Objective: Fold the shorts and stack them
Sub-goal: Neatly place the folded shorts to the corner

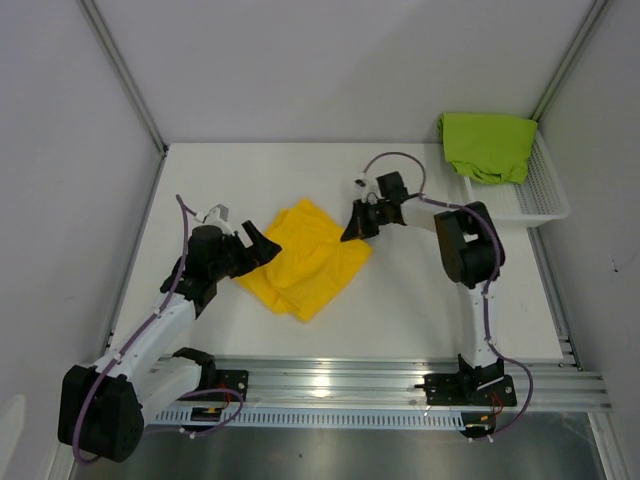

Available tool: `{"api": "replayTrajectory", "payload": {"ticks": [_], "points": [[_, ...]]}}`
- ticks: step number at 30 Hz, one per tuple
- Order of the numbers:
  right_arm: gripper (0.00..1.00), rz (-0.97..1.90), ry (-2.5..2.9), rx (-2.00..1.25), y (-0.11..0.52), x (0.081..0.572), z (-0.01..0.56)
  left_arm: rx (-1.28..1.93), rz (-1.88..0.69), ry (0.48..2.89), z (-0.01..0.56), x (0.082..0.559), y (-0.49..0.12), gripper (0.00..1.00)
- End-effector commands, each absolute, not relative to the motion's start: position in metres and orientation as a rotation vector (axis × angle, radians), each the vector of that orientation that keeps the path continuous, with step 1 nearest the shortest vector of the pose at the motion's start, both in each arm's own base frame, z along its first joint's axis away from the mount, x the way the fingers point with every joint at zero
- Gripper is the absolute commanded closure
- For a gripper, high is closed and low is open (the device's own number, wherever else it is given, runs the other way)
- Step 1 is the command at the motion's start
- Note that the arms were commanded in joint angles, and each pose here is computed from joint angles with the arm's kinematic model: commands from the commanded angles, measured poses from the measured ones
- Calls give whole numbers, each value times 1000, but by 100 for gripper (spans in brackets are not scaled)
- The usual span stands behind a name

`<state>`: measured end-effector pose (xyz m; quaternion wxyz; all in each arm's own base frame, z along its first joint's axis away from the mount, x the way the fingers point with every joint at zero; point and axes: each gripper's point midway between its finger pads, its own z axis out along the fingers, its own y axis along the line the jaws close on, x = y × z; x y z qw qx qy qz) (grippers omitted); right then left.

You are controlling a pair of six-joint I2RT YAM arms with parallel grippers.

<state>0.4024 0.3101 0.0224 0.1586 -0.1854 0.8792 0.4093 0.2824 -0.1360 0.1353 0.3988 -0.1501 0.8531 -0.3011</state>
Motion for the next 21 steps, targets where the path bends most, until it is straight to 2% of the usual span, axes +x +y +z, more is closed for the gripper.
{"api": "replayTrajectory", "payload": {"ticks": [1,2,3,5,8,17,21], "points": [[100,1046,2457,-36,257,435,39,-343,-746,2161,130,284,-137,1],[100,1005,2440,-6,253,430,51,-340,-733,2164,129,285,-135,1],[100,880,2510,76,241,409,24,-341,-727,2163,129,286,-135,1],[100,927,2433,113,251,400,39,-342,-700,2171,125,288,-132,1],[100,901,2500,27,277,370,19,-344,-679,2174,123,292,-130,1],[100,931,2487,-16,346,395,14,-352,-580,2117,152,294,-113,1],[100,960,2482,-70,378,389,12,-362,-524,2102,165,289,-102,1]]}}
